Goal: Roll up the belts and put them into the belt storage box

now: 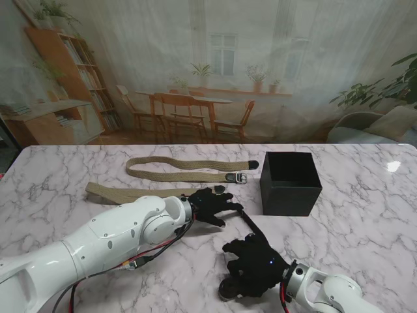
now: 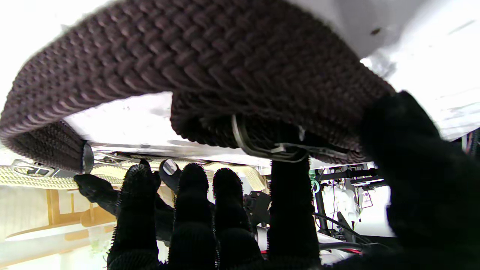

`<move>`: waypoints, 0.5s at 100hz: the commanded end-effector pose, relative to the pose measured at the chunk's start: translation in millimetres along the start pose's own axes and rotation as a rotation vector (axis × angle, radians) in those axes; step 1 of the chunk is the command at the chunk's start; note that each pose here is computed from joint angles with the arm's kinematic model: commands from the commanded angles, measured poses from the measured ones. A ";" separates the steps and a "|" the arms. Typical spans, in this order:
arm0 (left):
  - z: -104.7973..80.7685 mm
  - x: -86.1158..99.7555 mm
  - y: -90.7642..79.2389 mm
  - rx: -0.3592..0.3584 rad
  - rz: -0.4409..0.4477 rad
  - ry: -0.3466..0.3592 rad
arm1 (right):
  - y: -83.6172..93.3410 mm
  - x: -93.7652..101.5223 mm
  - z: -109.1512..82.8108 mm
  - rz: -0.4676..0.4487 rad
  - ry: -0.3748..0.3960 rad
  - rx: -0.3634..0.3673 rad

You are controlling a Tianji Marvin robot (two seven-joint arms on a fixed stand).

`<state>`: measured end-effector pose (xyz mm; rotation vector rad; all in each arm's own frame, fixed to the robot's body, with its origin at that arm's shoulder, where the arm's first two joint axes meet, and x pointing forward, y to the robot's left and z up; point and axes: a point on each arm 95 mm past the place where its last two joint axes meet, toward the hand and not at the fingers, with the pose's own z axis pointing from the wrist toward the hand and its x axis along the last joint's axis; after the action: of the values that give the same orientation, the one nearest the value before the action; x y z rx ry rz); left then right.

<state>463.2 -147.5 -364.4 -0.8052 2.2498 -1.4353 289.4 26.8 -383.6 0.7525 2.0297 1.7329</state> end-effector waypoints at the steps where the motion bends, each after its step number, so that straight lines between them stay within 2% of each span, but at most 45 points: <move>1: 6.1 4.4 -5.9 -0.008 -0.001 0.011 | -1.0 3.8 0.3 0.006 0.009 0.001; 25: 0.6 3.7 -2.2 -0.010 0.002 0.008 | -1.6 2.0 -0.5 -0.005 -0.013 -0.006; 50: -26.0 -8.6 1.0 0.003 0.042 -0.030 | -4.4 -6.7 -1.5 -0.066 -0.074 -0.024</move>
<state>456.9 -139.6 -349.2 -0.7497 2.2126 -1.4357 292.2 23.7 -384.7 0.7325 1.9668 1.6814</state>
